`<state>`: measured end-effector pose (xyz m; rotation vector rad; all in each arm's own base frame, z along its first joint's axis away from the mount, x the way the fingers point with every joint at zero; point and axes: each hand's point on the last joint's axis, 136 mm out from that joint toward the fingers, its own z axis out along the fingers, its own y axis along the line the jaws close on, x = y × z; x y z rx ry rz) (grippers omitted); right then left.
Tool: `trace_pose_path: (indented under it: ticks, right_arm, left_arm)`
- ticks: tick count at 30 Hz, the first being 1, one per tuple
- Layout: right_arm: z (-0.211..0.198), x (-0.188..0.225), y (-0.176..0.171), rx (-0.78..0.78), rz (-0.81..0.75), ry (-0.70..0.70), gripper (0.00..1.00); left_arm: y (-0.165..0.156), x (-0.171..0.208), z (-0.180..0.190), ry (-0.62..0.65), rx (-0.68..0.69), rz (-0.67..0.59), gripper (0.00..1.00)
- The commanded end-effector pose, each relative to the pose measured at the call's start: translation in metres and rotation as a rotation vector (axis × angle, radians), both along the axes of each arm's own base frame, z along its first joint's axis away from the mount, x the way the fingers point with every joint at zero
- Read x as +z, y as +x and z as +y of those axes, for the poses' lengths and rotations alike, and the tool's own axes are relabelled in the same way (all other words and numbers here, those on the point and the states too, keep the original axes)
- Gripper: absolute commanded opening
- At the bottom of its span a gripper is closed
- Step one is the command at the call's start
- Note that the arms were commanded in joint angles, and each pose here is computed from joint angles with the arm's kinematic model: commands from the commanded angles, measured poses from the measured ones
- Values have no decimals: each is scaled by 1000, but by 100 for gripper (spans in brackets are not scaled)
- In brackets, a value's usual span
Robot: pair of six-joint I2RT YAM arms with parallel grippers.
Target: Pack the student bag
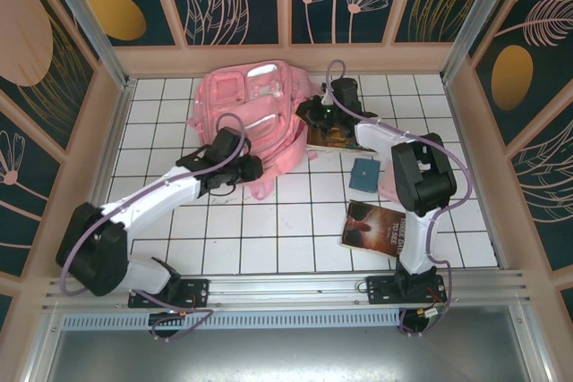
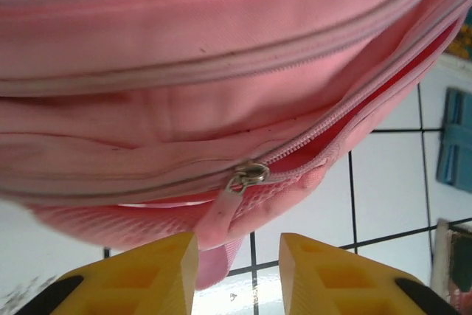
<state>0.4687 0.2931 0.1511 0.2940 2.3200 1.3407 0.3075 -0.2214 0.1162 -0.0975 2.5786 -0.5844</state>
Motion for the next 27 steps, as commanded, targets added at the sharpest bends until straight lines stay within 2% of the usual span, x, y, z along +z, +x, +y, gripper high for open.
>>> trace_pose_path:
  ticks: [1, 5, 8, 10, 12, 18, 19, 21, 23, 27]
  right_arm:
    - [10, 23, 1, 37, -76, 54, 1]
    - [10, 22, 1, 38, -73, 53, 1]
    - [10, 22, 0, 41, -72, 54, 1]
    - [10, 22, 0, 41, -73, 55, 1]
    - [10, 22, 0, 40, -72, 56, 1]
    - [8, 20, 0, 33, -70, 43, 1]
    - [8, 20, 0, 31, -71, 40, 1]
    - [4, 18, 2, 18, -68, 24, 2]
    - [2, 20, 2, 10, -66, 20, 7]
    - [7, 25, -12, 44, -1, 80, 32]
  left_arm:
    - [8, -12, -4, 44, -29, 9, 40]
    - [17, -20, 7, 139, 1, 5, 46]
    - [20, -22, 0, 114, -26, -4, 44]
    - [22, -22, -7, 92, -48, -10, 38]
    - [23, -21, -12, 76, -62, -13, 28]
    - [21, -19, -6, 99, -48, -13, 3]
    - [21, -18, -4, 105, -46, -13, 0]
    - [20, -14, 0, 113, -36, -22, 0]
    - [19, -10, 2, 121, -35, -30, 0]
    - [19, 1, -5, 79, -68, -60, 0]
